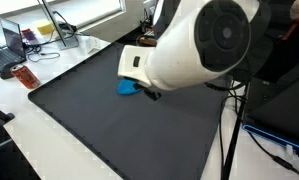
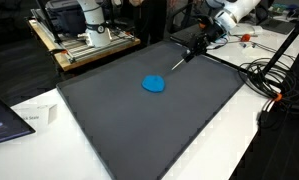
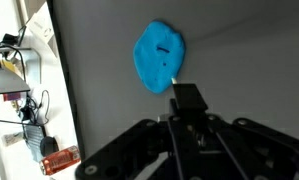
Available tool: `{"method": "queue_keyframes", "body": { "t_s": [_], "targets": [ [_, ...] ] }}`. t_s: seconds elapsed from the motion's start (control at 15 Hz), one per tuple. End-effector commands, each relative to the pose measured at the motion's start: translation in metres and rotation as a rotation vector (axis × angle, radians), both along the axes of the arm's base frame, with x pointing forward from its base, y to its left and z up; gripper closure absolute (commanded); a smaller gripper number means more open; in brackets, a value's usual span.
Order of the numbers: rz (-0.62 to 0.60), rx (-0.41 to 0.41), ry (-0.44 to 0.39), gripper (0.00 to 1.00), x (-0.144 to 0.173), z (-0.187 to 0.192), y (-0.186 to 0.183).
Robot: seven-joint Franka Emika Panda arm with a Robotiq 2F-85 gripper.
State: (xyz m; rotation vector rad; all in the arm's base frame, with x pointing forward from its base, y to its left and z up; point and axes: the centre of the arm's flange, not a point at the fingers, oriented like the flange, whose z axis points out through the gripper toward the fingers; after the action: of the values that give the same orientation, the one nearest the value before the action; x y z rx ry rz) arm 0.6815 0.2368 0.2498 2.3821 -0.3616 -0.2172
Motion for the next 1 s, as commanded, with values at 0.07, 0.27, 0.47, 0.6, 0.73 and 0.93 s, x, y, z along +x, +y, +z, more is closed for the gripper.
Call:
{"method": "queue_keyframes", "body": {
  "t_s": [0.07,0.27,0.47,0.6,0.73,0.93],
  "targets": [
    [-0.017,0.152,-0.003,0.97,-0.009,0.025,-0.044],
    [-0.042,0.232,0.010,0.97,-0.005,0.033,-0.075],
    [-0.077,0.287,0.021,0.97,-0.003,0.039,-0.105],
    [-0.108,0.317,0.024,0.97,0.001,0.040,-0.126],
    [-0.122,0.353,0.028,0.97,0.003,0.041,-0.145],
    [-0.140,0.404,0.001,0.97,0.007,0.040,-0.172]
  ]
}}
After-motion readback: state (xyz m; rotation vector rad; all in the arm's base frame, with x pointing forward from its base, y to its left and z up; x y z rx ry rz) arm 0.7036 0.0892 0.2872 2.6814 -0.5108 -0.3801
